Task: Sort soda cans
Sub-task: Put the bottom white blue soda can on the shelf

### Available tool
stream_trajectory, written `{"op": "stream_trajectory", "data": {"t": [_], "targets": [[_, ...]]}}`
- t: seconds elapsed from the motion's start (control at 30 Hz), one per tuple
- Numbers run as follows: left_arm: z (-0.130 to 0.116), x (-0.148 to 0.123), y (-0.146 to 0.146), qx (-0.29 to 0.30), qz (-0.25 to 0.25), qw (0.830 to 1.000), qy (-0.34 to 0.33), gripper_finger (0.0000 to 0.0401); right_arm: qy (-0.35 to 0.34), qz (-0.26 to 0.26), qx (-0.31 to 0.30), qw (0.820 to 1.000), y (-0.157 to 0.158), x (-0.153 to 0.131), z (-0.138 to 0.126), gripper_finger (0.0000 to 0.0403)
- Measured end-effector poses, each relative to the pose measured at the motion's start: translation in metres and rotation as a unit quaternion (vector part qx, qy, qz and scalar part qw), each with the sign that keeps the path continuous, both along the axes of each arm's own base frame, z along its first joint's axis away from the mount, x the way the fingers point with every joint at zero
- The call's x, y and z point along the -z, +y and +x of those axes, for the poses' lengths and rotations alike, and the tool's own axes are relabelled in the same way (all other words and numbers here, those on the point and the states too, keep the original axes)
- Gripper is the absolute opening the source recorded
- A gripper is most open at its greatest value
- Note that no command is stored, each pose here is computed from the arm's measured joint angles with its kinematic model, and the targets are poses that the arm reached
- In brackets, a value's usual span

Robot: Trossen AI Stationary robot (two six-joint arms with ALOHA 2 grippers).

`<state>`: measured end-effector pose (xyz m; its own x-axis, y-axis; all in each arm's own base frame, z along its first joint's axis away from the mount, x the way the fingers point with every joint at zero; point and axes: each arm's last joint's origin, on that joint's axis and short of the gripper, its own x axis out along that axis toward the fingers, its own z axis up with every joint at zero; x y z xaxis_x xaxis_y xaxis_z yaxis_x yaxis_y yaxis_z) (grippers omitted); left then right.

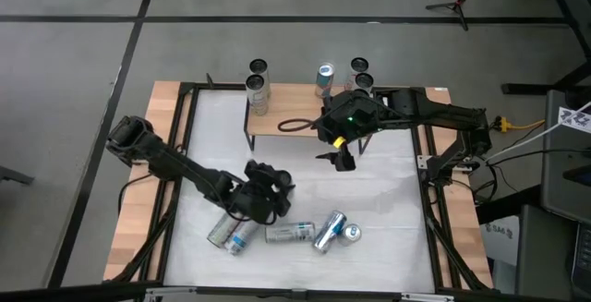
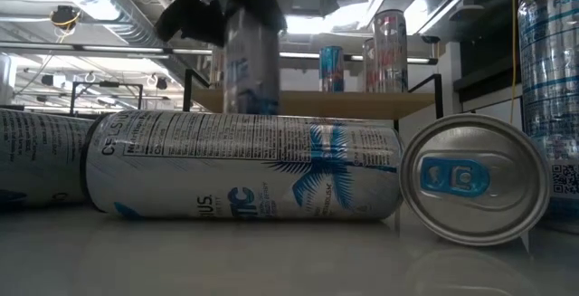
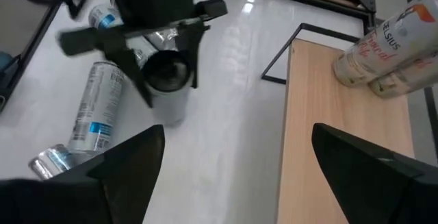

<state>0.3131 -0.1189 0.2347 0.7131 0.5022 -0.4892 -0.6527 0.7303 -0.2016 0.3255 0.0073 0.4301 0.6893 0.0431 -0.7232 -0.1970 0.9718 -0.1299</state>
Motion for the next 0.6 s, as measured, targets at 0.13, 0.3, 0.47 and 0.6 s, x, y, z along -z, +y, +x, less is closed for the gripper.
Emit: {"op": "stream_trajectory", "data": {"t": [0.13,0.3,0.47,0.6], "targets": [[-0.002,0.004,0.009,-0.018,0.016,0.999,0.027,0.025,0.001,0.005,0.005,1.0,0.0,0.0,0.0,0.0364],[0.0,0.009,0.018,-0.048,0.013,0.998,0.033,0.025,0.0,0.005,0.005,1.0,0.0,0.0,0.0,0.0364],[0.007,0.021,0.026,-0.063,0.016,0.996,0.053,0.025,0.0,0.005,0.005,1.0,0.0,0.0,0.0,0.0364],[0.011,0.029,0.031,-0.071,0.019,0.995,0.066,0.0257,0.0,0.005,0.005,1.0,0.0,0.0,0.0,0.0364]]}}
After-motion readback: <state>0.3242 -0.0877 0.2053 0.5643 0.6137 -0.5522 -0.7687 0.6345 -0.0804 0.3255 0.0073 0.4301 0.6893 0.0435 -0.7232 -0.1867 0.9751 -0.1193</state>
